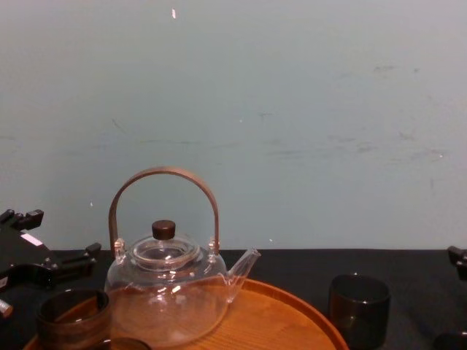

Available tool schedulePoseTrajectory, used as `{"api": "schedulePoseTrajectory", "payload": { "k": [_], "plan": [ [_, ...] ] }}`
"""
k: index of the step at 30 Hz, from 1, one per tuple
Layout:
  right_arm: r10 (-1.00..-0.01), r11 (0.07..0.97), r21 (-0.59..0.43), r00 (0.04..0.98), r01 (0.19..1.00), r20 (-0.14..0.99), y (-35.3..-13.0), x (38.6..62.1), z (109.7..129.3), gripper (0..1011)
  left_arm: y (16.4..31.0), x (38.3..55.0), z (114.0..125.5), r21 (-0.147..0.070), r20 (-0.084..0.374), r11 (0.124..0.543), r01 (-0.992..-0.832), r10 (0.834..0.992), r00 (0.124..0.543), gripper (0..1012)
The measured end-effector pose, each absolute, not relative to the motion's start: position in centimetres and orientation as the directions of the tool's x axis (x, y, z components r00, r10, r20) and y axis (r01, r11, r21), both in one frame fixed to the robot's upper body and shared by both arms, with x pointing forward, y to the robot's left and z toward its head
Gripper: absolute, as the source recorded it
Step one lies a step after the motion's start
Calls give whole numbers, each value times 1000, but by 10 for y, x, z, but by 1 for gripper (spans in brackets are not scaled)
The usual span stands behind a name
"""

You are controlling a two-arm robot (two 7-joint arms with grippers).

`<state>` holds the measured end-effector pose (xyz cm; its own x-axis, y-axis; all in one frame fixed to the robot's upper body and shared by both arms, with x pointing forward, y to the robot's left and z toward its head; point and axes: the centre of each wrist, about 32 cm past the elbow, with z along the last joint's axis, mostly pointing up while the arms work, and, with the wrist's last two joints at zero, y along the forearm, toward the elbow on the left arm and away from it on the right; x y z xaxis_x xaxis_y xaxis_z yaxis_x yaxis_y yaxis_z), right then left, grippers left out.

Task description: Pick up the glass from the table and place it on the tray.

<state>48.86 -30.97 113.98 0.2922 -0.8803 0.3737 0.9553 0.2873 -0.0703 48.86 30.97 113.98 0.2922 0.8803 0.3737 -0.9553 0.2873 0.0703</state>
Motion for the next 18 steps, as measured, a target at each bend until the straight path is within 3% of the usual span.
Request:
{"api": "schedulePoseTrajectory", "payload": {
  "k": [18],
  "plan": [
    [-880, 287, -70, 292, 955, 374, -310, 489, 1140, 1002, 310, 489, 1140, 70, 374, 287, -955, 880, 292, 1001]
  ]
}}
